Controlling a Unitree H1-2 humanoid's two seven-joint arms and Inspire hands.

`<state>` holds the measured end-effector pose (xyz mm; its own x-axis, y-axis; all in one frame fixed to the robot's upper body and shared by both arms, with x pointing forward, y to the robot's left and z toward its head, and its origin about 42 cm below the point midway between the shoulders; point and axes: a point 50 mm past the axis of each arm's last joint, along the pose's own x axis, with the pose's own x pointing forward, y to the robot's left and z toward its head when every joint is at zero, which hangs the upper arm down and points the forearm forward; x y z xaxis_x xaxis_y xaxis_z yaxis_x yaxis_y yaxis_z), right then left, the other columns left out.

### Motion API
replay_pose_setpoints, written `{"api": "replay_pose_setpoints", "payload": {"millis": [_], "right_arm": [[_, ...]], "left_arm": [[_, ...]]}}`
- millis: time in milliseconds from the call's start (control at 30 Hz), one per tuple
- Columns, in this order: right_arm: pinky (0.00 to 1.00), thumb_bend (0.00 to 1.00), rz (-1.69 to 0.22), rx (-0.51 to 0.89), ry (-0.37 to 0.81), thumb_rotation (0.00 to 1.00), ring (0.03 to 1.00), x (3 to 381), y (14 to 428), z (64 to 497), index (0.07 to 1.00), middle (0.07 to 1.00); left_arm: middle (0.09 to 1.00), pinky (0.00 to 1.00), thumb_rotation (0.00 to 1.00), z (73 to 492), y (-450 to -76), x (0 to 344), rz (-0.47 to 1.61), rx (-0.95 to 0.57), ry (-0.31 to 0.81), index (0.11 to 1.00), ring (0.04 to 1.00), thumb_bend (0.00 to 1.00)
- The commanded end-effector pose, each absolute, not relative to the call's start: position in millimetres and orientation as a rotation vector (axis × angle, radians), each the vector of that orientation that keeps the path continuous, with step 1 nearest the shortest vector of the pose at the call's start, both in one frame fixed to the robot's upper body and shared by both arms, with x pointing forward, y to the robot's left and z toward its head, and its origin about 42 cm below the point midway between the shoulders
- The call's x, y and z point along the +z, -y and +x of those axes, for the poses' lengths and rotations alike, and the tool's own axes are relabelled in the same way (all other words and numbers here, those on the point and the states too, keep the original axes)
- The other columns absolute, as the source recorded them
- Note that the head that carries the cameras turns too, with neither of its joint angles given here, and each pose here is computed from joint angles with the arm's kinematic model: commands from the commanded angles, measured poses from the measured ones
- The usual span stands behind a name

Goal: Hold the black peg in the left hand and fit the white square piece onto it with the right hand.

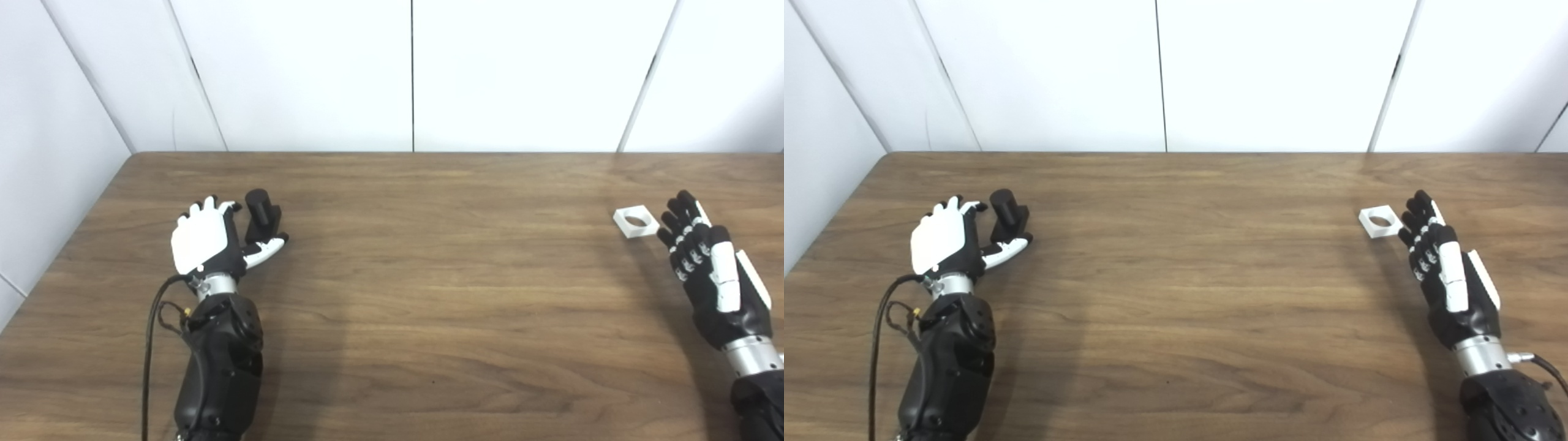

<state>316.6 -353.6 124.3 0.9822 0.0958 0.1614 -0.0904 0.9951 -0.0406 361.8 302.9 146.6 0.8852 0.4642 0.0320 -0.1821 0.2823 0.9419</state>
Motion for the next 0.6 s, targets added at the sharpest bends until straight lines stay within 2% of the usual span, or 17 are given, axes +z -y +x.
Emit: {"api": "replay_pose_setpoints", "payload": {"millis": [0, 167, 567], "right_arm": [[1.00, 0.55, 0.073, 0.051, -0.033, 0.99, 1.000, 54, 339, 276, 1.000, 1.000], [1.00, 0.55, 0.064, 0.055, -0.033, 1.00, 1.000, 54, 340, 276, 1.000, 1.000], [1.00, 0.55, 0.068, 0.050, -0.031, 1.00, 1.000, 53, 341, 276, 1.000, 1.000]], "left_arm": [[0.971, 1.00, 0.53, 381, -308, 171, 1.259, 0.486, -0.204, 0.808, 1.000, 0.76], [0.965, 1.00, 0.49, 388, -308, 170, 1.275, 0.482, -0.211, 0.795, 1.000, 0.76], [0.964, 1.00, 0.52, 399, -309, 165, 1.345, 0.435, -0.238, 0.792, 1.000, 0.74]]}}
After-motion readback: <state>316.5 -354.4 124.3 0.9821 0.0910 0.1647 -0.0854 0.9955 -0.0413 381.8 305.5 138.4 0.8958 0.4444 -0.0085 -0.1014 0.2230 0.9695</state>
